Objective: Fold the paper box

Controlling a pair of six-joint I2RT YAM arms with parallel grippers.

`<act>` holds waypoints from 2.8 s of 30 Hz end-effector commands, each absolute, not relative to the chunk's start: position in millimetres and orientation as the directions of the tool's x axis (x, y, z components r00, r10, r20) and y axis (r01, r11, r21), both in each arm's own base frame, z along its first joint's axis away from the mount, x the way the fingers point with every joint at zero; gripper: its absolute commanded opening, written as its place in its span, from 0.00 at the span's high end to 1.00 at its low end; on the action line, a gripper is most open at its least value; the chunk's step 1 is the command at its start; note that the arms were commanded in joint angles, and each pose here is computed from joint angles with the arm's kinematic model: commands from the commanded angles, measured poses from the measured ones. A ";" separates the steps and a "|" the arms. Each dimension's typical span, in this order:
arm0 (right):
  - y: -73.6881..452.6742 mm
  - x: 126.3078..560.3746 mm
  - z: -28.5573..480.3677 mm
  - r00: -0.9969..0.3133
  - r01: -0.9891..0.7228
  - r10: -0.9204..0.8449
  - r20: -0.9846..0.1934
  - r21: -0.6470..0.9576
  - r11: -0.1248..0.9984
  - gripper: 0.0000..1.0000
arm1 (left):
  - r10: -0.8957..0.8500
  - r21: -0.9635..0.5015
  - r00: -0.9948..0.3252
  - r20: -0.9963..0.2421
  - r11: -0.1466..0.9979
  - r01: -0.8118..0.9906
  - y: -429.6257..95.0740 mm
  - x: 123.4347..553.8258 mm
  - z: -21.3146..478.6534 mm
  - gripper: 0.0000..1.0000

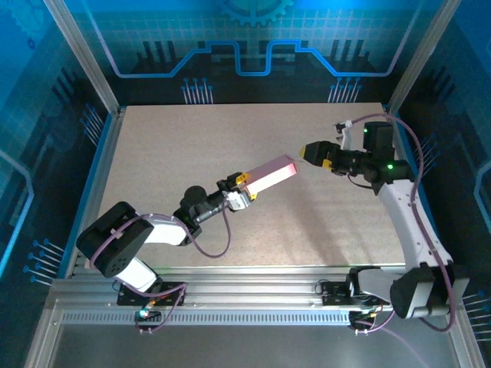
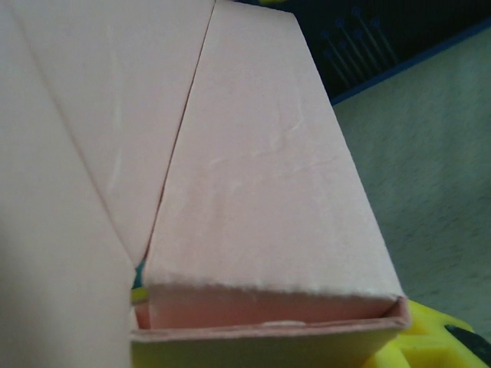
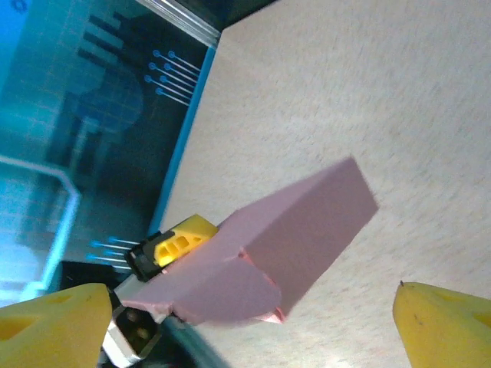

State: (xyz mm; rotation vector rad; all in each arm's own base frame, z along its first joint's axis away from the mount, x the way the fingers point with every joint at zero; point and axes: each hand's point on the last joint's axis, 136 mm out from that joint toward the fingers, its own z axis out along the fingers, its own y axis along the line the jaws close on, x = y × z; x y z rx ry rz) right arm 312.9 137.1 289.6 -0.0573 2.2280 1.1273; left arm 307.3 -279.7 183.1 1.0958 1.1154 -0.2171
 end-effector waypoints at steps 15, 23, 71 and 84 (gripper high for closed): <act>165.6 308.2 282.9 -0.424 -0.754 -0.557 -0.714 -0.063 0.654 0.37 | 0.068 -0.060 -0.089 -0.994 0.346 0.936 -259.6 285.7 141.5 0.72; 189.2 330.3 257.8 -0.463 -0.806 -0.647 -0.605 -0.016 0.592 0.38 | 0.082 -0.046 -0.078 -0.994 0.341 0.939 -254.9 282.4 137.4 0.69; 218.3 326.5 192.7 -0.741 -0.450 -0.307 -0.598 0.101 0.887 1.00 | 0.083 -0.073 -0.124 -0.989 0.452 0.889 -248.3 304.2 123.9 0.70; 221.1 318.6 165.6 -0.680 -0.473 -0.307 -0.666 0.078 0.878 1.00 | 0.034 -0.117 -0.147 -0.989 0.439 0.891 -250.1 301.8 129.5 0.70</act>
